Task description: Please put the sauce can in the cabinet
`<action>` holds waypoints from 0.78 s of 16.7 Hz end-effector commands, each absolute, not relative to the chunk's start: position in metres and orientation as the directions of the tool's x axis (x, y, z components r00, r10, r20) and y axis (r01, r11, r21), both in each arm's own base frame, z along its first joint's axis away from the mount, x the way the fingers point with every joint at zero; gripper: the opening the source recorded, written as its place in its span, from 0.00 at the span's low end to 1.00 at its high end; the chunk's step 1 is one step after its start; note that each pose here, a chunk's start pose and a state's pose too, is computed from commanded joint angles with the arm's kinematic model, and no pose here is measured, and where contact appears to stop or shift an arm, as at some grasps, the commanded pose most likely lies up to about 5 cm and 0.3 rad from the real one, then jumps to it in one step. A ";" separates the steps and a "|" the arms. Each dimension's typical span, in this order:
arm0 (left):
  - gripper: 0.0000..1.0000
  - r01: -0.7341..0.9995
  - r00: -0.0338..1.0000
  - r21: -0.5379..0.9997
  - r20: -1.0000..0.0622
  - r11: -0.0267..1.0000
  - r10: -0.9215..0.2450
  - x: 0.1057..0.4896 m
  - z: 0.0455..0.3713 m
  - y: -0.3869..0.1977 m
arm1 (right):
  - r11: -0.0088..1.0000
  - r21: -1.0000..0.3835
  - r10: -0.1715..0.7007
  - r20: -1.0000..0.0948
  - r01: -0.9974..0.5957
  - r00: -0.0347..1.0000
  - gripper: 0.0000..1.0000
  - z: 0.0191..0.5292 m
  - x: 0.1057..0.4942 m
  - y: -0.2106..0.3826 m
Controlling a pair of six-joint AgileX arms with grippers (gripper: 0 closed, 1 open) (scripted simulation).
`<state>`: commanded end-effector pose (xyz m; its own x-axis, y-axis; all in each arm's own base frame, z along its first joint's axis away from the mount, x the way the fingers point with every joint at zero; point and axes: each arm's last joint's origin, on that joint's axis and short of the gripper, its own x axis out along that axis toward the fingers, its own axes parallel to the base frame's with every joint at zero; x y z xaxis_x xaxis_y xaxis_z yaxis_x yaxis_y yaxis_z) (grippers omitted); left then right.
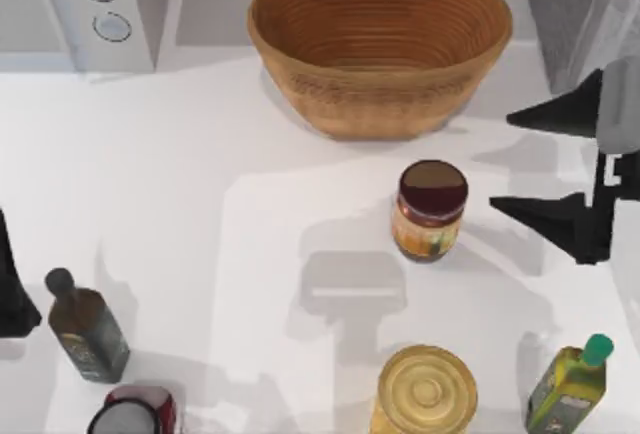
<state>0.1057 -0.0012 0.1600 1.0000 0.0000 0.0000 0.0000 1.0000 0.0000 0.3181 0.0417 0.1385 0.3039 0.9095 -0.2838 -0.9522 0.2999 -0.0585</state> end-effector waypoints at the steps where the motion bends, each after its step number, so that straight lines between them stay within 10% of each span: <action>1: 1.00 0.000 1.000 0.000 0.000 1.000 0.000 0.106 0.160 -0.001 | 0.250 -0.047 0.931 -0.264 -0.967 0.253 1.00 0.124 0.329 0.044; 13: 1.00 0.000 1.000 0.000 0.000 1.000 0.000 0.106 0.160 -0.001 | 0.010 0.000 0.995 -0.100 -1.000 0.010 1.00 0.025 0.365 0.052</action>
